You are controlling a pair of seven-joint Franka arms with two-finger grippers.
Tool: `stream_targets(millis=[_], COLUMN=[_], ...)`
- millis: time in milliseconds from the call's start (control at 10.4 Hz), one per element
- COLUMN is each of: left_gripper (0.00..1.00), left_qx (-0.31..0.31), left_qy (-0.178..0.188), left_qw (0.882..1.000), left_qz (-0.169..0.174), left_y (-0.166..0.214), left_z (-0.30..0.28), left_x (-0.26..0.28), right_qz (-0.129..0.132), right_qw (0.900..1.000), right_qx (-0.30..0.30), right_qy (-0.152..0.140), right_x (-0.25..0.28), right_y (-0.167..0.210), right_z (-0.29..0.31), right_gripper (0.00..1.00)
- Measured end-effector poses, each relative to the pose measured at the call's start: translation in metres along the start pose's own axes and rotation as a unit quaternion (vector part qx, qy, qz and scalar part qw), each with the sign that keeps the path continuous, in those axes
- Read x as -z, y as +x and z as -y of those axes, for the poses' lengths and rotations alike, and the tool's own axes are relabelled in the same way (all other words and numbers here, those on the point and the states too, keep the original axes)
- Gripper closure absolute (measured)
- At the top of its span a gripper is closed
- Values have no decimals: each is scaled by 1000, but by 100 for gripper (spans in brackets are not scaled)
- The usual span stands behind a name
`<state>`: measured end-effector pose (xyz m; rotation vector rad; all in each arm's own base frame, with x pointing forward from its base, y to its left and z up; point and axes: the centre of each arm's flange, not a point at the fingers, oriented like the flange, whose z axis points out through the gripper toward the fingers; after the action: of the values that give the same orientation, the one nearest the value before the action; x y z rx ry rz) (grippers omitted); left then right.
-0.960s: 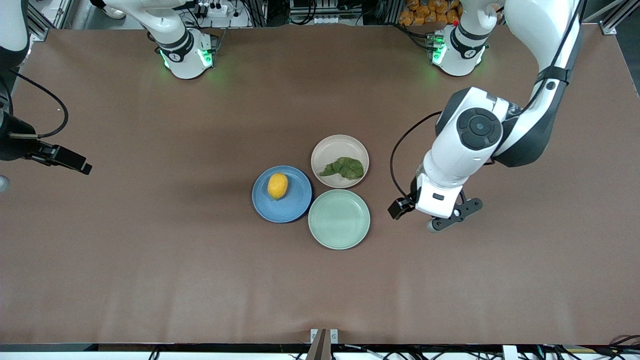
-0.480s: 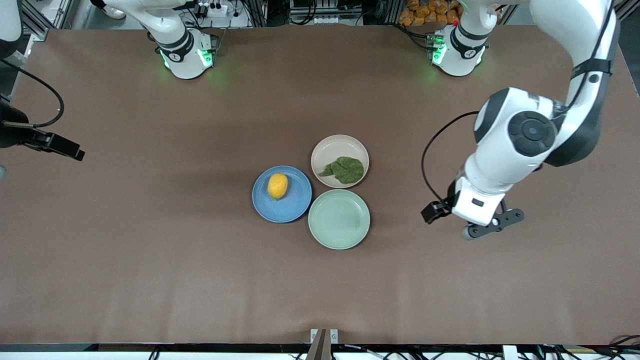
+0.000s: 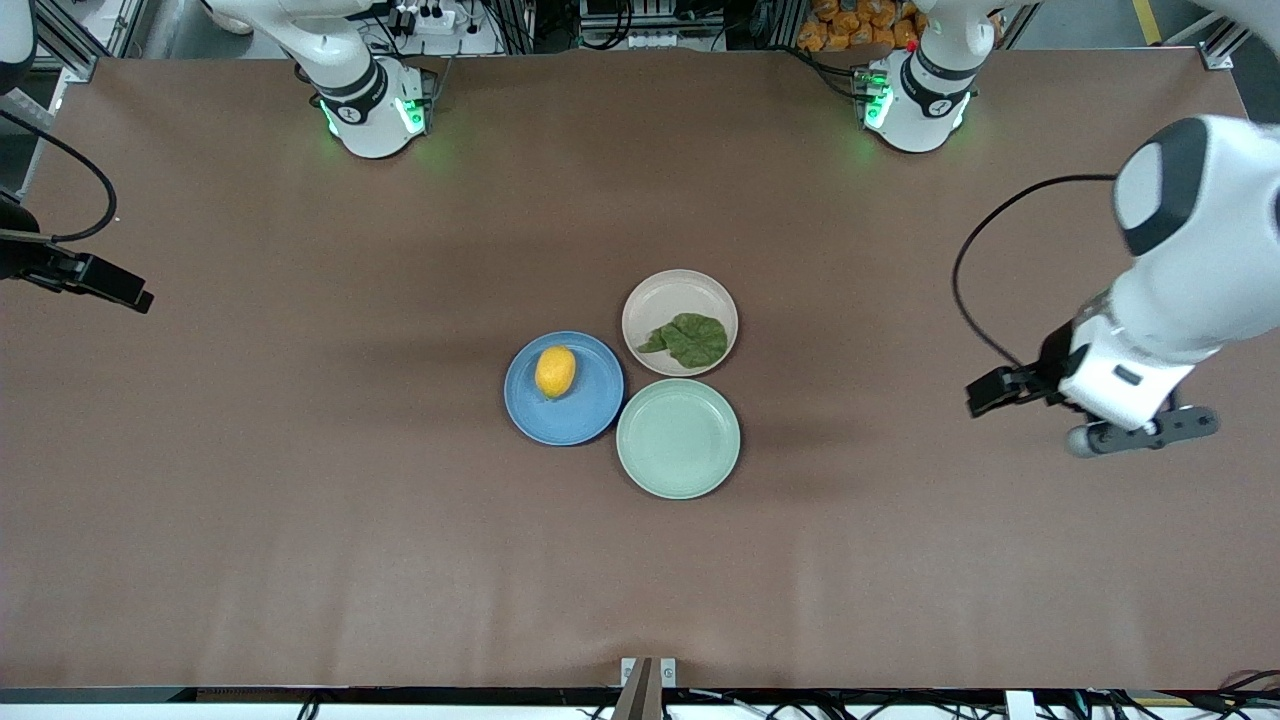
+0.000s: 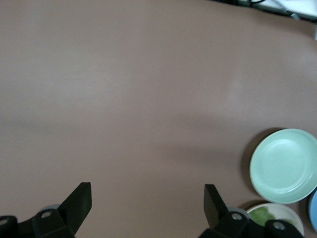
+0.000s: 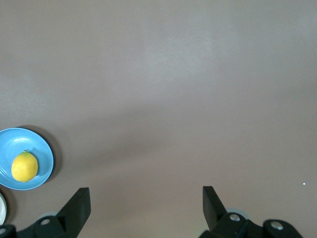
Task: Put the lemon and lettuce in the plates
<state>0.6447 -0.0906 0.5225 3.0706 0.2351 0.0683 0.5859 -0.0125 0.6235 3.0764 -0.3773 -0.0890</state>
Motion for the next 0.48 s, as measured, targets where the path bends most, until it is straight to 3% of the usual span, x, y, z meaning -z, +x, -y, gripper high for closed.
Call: stream_targets(millis=[288, 480], left_gripper=[0, 0], left_qx=[-15, -17], left_qy=[21, 29], left_qw=[999, 998], left_qz=[41, 50], left_y=[-20, -37], left_z=[30, 29], left_x=[44, 69], right_qz=[6, 8], right_qw=[1000, 1000], right_qx=[17, 22], right_qy=[0, 0], right_x=[10, 16], right_y=[-14, -21], right_z=[14, 18], right_gripper=[0, 0])
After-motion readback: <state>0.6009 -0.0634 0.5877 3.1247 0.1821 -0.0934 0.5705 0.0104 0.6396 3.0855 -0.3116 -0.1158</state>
